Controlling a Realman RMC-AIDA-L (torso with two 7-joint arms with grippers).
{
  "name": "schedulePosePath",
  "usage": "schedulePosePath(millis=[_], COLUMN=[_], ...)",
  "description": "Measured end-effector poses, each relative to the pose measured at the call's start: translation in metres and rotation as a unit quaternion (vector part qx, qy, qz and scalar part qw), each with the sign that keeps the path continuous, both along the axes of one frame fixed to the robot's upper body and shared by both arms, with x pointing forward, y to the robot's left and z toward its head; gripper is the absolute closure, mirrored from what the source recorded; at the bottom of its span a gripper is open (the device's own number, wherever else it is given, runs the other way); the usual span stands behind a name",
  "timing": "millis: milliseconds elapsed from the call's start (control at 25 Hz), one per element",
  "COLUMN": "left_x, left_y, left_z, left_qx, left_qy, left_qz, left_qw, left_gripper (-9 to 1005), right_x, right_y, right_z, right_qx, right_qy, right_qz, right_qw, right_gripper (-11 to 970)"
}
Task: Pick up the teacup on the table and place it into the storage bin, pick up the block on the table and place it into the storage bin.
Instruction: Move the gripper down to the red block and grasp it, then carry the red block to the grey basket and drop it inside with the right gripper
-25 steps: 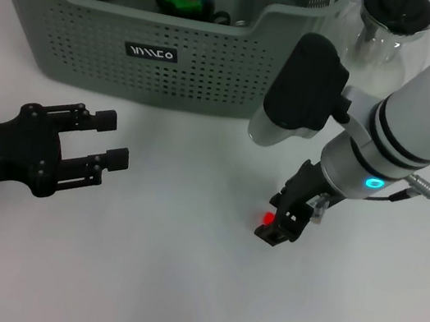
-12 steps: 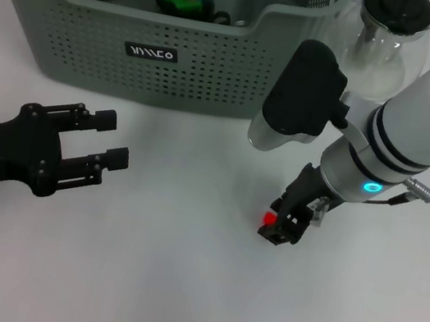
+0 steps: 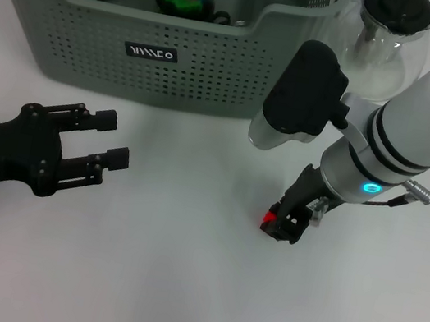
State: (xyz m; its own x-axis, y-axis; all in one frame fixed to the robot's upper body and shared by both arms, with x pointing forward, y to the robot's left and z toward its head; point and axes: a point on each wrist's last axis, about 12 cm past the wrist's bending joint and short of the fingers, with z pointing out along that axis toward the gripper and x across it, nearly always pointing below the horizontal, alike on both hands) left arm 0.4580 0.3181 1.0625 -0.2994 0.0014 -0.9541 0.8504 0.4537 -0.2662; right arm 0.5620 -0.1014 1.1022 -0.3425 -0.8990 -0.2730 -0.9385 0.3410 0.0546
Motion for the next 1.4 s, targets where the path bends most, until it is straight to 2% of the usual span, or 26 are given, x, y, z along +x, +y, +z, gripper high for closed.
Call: schedulePosePath(millis=[280,400,520,680,840,960,1080,1160,1280,1400], left_x=[0.0,0.0,-0.001,0.0,0.002,0.002,0.003,0.003,0.004,0.004], left_y=[0.0,0.0,0.0,-0.001,-0.001,-0.001,-0.002,-0.002,-0.003,-0.003], left_z=[0.0,0.0,0.0,0.0,0.001,0.002,0.003,0.003,0.003,0.002], left_qx=[0.0,-0.001,-0.001,-0.001,-0.002,-0.005,-0.006,-0.007,-0.007,-0.008], left_qy=[0.0,0.0,0.001,-0.001,-0.004,-0.007,-0.008,-0.008,-0.007,-0.006], left_qz=[0.0,0.0,0.001,-0.001,0.0,0.0,-0.002,-0.002,-0.002,-0.001], left_qw=[1.0,1.0,1.0,1.0,1.0,1.0,1.0,1.0,1.0,1.0], left_gripper=[341,341,341,341,341,340,340,340,340,340], right_x=[-0.002,-0.006,-0.003,-0.002,-0.008,-0.002,0.014,0.03,0.052,0.083], right_y=[0.001,-0.001,-0.013,-0.041,-0.055,-0.056,-0.05,-0.037,-0.014,0.015], right_z=[0.004,0.016,0.044,0.101,0.158,0.187,0.196,0.194,0.183,0.162], right_qx=[0.006,0.022,0.063,0.142,0.236,0.299,0.317,0.308,0.291,0.272], right_qy=[0.0,-0.002,-0.002,-0.019,-0.077,-0.119,-0.165,-0.199,-0.227,-0.232], right_qz=[0.004,0.006,-0.018,-0.05,-0.046,-0.048,-0.071,-0.088,-0.098,-0.113], right_qw=[1.0,1.0,0.998,0.988,0.968,0.945,0.931,0.926,0.924,0.927], right_gripper=[720,738,738,738,737,737,737,737,737,742])
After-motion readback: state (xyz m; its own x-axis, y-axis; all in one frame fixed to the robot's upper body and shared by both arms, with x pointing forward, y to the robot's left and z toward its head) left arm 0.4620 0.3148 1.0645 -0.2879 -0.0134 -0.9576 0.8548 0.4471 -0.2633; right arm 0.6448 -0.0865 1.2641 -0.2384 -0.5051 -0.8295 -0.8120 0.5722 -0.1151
